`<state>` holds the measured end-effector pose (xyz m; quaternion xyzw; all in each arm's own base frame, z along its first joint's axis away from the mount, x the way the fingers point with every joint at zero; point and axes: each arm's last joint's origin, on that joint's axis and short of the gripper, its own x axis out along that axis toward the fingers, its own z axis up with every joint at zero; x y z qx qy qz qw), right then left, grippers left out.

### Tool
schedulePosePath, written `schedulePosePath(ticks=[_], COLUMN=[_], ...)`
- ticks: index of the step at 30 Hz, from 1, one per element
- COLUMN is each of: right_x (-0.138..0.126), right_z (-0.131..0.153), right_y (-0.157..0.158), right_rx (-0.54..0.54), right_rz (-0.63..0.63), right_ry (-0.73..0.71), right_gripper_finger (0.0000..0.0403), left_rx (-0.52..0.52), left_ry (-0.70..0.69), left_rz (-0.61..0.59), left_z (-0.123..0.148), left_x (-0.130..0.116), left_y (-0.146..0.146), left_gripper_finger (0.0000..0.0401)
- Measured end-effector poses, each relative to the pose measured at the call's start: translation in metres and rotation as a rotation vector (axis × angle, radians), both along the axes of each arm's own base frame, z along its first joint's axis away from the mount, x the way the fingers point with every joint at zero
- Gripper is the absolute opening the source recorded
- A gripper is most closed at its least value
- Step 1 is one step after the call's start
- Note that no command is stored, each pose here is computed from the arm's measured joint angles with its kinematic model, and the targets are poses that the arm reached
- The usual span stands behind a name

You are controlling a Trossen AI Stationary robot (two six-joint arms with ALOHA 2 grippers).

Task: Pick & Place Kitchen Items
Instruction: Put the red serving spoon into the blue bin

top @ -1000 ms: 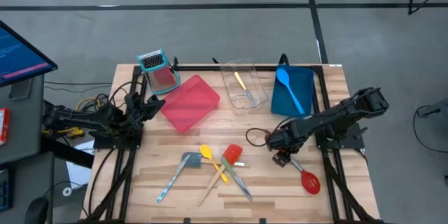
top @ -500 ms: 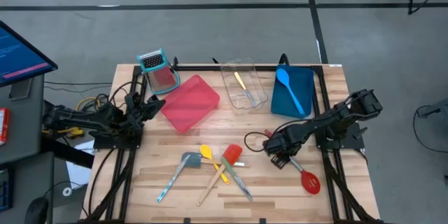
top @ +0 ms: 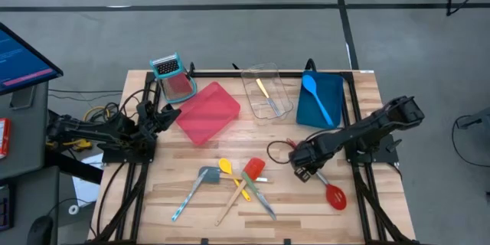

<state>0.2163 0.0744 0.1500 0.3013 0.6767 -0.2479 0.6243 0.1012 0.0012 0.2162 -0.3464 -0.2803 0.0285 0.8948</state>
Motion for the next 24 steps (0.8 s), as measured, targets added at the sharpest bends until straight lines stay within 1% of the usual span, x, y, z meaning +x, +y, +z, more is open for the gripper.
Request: schedulePosePath(ticks=[2,6,10,16,24], right_x=[-0.001,-0.001,-0.003,-0.009,-0.016], right_z=[0.01,0.033,0.058,0.099,0.137], right_y=[0.0,-0.004,-0.012,-0.027,-0.051], right_rx=[0.007,0.037,0.05,0.017,-0.056], right_rz=[-0.001,-0.02,-0.047,-0.06,-0.071], right_ry=[-0.034,-0.158,-0.343,-0.677,-1.002], right_gripper_finger=[0.0072,0.0069,0.007,0.007,0.0071], left_rx=[0.0,0.0,0.0,0.0,0.0], left_ry=[0.0,-0.001,-0.001,-0.001,-0.001], left_rz=[0.0,0.0,0.0,0.0,0.0], left_z=[0.0,0.0,0.0,0.0,0.0], left_x=[0.0,0.0,0.0,0.0,0.0], left_y=[0.0,0.0,0.0,0.0,0.0], left_gripper_finger=[0.0002,0.0002,0.0002,0.0002,0.0002])
